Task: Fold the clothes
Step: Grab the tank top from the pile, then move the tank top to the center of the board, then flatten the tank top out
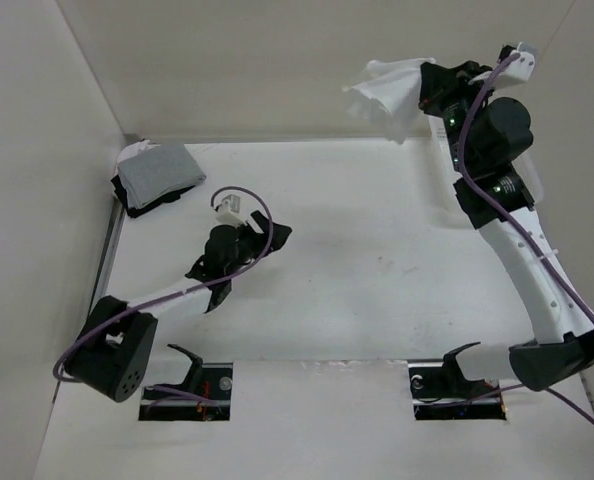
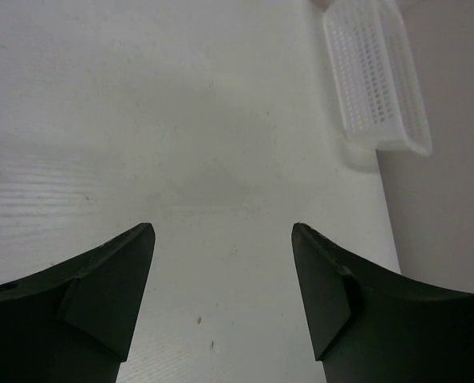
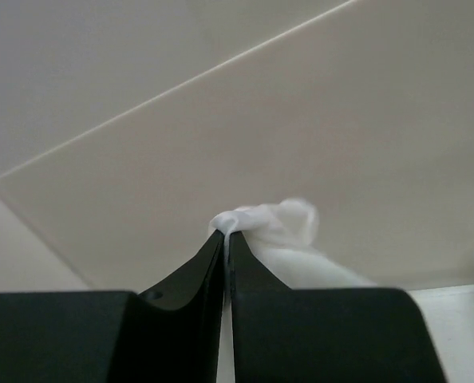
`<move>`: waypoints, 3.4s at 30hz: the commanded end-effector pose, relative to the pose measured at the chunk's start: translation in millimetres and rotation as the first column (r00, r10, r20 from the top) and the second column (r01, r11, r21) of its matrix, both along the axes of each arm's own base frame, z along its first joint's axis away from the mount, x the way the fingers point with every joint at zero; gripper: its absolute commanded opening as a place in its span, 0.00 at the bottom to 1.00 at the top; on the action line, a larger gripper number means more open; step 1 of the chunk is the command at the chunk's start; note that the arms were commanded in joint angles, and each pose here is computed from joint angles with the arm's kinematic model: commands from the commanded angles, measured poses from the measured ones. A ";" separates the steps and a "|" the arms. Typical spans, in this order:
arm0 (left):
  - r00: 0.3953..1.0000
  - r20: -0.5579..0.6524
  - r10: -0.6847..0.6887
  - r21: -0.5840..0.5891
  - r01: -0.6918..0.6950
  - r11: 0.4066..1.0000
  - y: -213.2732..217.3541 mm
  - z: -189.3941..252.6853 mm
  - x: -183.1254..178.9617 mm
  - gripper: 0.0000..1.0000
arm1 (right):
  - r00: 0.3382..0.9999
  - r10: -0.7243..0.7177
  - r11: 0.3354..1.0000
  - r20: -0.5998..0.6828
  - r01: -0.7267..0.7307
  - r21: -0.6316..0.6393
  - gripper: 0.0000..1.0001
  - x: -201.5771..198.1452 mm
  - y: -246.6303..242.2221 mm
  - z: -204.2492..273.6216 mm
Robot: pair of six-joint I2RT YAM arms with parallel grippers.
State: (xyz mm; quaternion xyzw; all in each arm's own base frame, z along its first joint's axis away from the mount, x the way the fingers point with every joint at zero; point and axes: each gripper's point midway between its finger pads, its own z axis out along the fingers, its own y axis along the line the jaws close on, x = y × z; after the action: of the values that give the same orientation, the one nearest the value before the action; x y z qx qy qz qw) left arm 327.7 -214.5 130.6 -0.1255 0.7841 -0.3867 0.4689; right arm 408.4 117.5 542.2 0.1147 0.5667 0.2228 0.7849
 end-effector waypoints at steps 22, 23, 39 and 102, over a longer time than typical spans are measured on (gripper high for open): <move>0.988 -0.092 0.120 0.217 -0.098 0.971 26.7 -45.0 -27.2 0.41 | 0.605 0.069 0.969 -0.794 -0.231 -0.091 0.42 -107.4 73.3 -455.0; 0.989 -0.095 0.112 0.225 -0.088 0.970 22.2 -46.2 -28.9 0.42 | 0.598 0.077 0.966 -0.798 -0.242 -0.088 0.46 -105.8 77.2 -457.9; 0.958 -0.246 0.145 0.239 -0.085 0.967 -29.3 -74.9 -73.0 0.52 | 0.639 0.073 0.991 -0.766 -0.134 -0.018 0.67 -75.1 56.9 -465.0; 0.934 0.005 0.358 -0.009 -0.358 0.934 83.4 55.6 -33.6 0.03 | 0.385 0.452 0.874 -0.805 -0.371 0.314 0.06 -139.1 175.4 -492.5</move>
State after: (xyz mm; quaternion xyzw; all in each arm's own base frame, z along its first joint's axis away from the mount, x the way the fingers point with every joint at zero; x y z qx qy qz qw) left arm 279.4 -129.5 159.6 -0.2734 0.7686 -0.2828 0.5045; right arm 239.6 302.2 22.5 0.0967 0.8934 0.3530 0.2607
